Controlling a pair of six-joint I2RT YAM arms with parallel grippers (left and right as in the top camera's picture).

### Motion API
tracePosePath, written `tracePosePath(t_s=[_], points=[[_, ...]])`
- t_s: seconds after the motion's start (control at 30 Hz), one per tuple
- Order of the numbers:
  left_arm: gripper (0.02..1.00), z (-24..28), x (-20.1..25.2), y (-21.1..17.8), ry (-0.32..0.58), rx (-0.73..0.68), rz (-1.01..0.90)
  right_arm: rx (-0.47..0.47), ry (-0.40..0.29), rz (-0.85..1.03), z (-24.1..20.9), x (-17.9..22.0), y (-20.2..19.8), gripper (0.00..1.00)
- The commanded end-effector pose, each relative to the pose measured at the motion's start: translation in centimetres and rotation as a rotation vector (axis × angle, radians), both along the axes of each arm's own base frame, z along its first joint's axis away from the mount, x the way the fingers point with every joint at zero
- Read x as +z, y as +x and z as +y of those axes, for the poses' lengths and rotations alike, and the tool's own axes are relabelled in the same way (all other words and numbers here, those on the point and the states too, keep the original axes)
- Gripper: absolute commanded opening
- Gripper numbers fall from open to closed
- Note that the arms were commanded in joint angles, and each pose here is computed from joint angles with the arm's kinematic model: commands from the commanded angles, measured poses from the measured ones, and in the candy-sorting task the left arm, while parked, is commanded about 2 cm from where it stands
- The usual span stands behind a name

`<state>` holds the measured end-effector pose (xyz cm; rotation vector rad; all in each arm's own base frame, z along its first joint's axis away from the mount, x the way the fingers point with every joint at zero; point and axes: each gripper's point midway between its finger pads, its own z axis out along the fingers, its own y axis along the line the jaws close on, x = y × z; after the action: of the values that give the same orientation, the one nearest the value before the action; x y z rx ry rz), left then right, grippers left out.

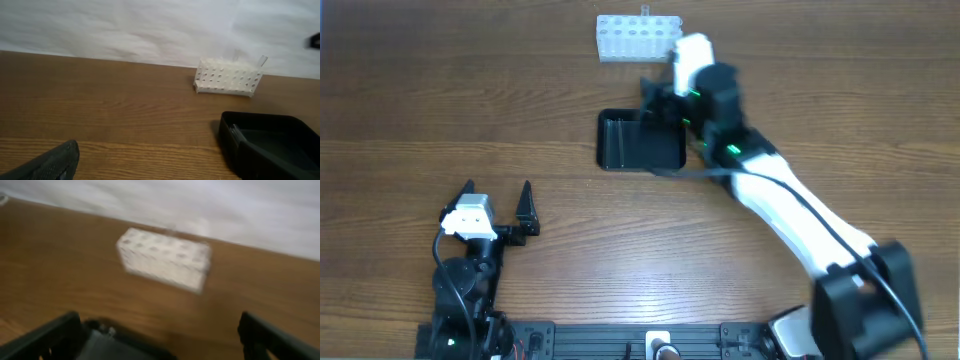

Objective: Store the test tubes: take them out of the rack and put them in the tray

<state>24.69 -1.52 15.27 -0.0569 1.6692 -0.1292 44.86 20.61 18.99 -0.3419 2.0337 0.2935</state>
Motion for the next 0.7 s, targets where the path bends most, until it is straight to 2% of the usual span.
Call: tracePosePath(t_s=[0.03, 0.3, 0.5, 0.7], points=[[1.000, -0.1, 0.0, 0.0, 0.012, -0.010, -0.005, -0.148, 0.003, 0.054, 2.3, -1.0, 3.6, 0.991], [1.000, -0.1, 0.0, 0.0, 0.012, -0.010, -0.005, -0.330, 0.010, 0.091, 4.5, -3.7, 10.2, 0.991], [0.998, -0.1, 0.0, 0.0, 0.012, -0.010, -0.005, -0.366, 0.021, 0.056, 4.9, -4.4, 13.9, 0.993], [1.000, -0.1, 0.0, 0.0, 0.012, -0.010, -0.005, -0.371, -0.008, 0.028, 4.5, -5.3, 16.2, 0.989]])
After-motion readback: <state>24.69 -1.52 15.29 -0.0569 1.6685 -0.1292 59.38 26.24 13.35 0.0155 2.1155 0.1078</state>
